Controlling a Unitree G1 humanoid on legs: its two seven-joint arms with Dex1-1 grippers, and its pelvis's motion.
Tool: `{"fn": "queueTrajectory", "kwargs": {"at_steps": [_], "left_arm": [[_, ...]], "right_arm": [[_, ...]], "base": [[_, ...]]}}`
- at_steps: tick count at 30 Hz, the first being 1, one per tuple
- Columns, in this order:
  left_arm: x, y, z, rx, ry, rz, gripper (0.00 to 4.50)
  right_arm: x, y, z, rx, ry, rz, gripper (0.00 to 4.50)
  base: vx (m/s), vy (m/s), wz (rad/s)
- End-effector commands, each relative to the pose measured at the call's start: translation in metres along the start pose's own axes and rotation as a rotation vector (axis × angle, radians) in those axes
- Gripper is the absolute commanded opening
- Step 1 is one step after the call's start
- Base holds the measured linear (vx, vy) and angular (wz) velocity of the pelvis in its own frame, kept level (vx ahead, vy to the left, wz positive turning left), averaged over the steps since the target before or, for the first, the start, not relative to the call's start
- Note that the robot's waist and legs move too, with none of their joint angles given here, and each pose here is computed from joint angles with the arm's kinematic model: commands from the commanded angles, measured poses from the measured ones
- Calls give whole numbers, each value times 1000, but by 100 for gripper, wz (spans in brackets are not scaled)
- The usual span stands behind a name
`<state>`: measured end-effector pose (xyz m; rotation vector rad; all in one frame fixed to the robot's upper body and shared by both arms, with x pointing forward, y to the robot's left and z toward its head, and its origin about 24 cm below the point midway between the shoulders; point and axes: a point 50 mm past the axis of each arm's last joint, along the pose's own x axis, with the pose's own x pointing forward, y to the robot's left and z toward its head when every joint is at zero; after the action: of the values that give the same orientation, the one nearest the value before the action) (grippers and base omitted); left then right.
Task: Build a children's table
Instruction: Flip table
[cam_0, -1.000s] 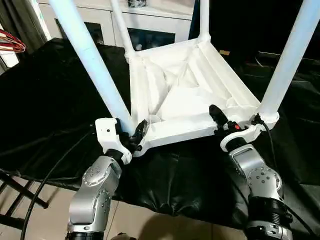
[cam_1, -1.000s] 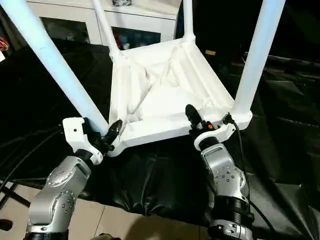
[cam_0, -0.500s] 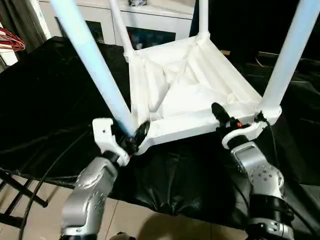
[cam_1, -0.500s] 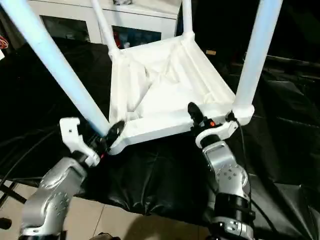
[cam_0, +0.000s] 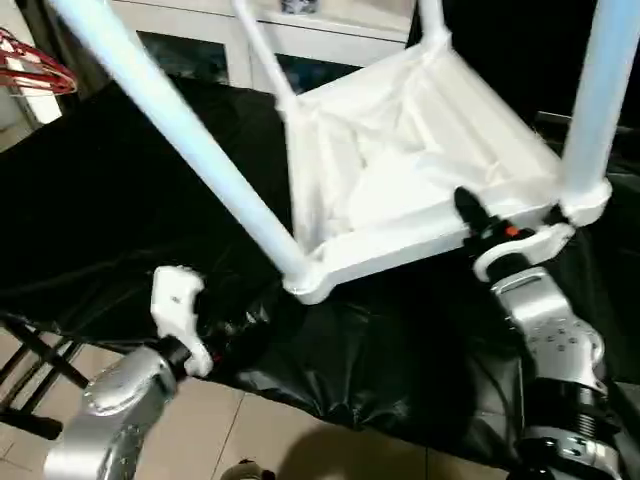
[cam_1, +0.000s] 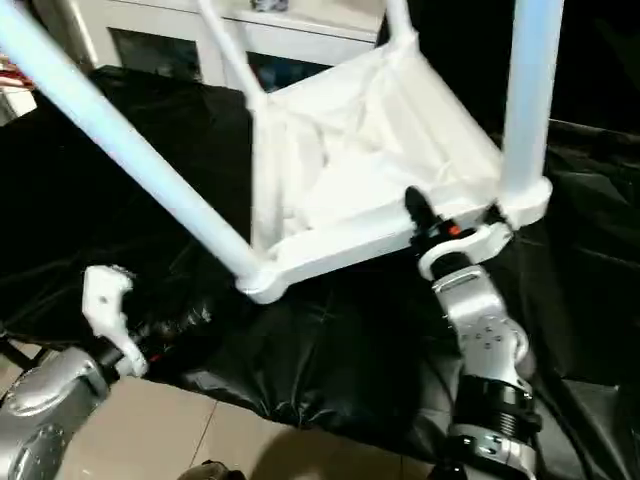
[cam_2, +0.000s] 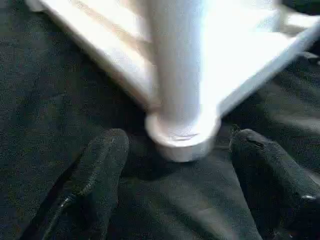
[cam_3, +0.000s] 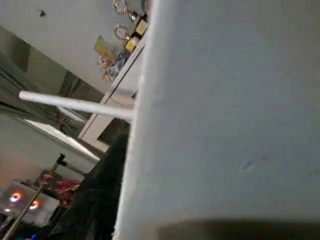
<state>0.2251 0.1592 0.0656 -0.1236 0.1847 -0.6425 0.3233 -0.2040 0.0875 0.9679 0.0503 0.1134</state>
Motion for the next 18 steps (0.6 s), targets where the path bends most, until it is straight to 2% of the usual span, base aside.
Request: {"fn": "queueTrajectory", "kwargs": {"at_steps": [1,5,7,8,14,15,18], "left_arm": [[5,-11,6,11,-12,-66,369],[12,-16,16,61,-49,-87,369],[15,-21,21,128,-51,-127,369],[17,-29,28,167,-57,-184,369],[21,-39,47,225,-90,-245,369],[24,-43,56,279,-102,-277,369],[26,-46,64,340,-126,-300,369]], "right_arm": [[-6,7,31,-108,-125,-12,210],[-10,10,35,-171,-131,-17,208],[-12,12,37,-226,-127,-17,208],[-13,15,39,-273,-132,-34,208],[-14,20,45,-339,-148,-52,208],[-14,22,49,-405,-152,-75,208],[-15,24,55,-461,-168,-121,208]], "base": [[0,0,0],[0,0,0],[0,0,0],[0,0,0],[0,0,0],[0,0,0],[0,0,0]]}}
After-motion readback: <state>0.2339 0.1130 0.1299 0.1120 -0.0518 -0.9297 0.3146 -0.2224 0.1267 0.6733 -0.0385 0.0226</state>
